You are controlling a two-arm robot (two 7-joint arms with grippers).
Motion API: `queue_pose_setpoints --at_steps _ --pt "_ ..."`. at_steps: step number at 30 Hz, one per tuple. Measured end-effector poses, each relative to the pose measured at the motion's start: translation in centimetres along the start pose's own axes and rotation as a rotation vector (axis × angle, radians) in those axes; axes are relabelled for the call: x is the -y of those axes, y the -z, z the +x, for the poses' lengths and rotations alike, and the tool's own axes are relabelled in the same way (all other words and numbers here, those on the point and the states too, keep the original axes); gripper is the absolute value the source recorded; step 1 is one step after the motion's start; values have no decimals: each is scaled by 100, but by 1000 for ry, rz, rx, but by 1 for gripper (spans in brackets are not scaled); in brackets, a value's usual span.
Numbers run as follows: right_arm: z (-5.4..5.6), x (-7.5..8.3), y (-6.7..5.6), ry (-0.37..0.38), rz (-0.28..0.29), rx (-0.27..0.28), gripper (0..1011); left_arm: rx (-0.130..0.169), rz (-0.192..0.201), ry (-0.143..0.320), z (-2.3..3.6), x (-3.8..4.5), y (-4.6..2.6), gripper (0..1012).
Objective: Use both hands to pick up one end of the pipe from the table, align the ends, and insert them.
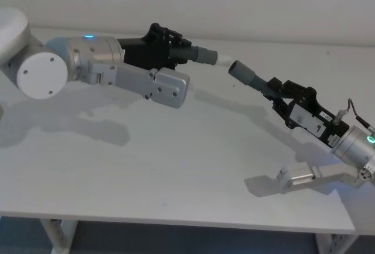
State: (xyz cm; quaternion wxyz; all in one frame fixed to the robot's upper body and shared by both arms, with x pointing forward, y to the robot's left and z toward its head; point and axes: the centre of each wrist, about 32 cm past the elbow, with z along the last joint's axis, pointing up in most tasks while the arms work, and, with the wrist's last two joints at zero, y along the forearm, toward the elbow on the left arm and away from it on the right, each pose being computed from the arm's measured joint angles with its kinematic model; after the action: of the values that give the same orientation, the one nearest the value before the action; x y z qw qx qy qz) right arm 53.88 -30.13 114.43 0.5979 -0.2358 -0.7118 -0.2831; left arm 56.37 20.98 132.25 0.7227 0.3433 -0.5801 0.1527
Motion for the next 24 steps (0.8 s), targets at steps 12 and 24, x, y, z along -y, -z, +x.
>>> queue_pose_setpoints --at_steps 12,24 --pt "-4 14 17 -15 -7 -12 315 0 0 0 0 0 0 327" --pt "22 60 61 -46 -13 -5 315 0 0 0 0 0 0 327"
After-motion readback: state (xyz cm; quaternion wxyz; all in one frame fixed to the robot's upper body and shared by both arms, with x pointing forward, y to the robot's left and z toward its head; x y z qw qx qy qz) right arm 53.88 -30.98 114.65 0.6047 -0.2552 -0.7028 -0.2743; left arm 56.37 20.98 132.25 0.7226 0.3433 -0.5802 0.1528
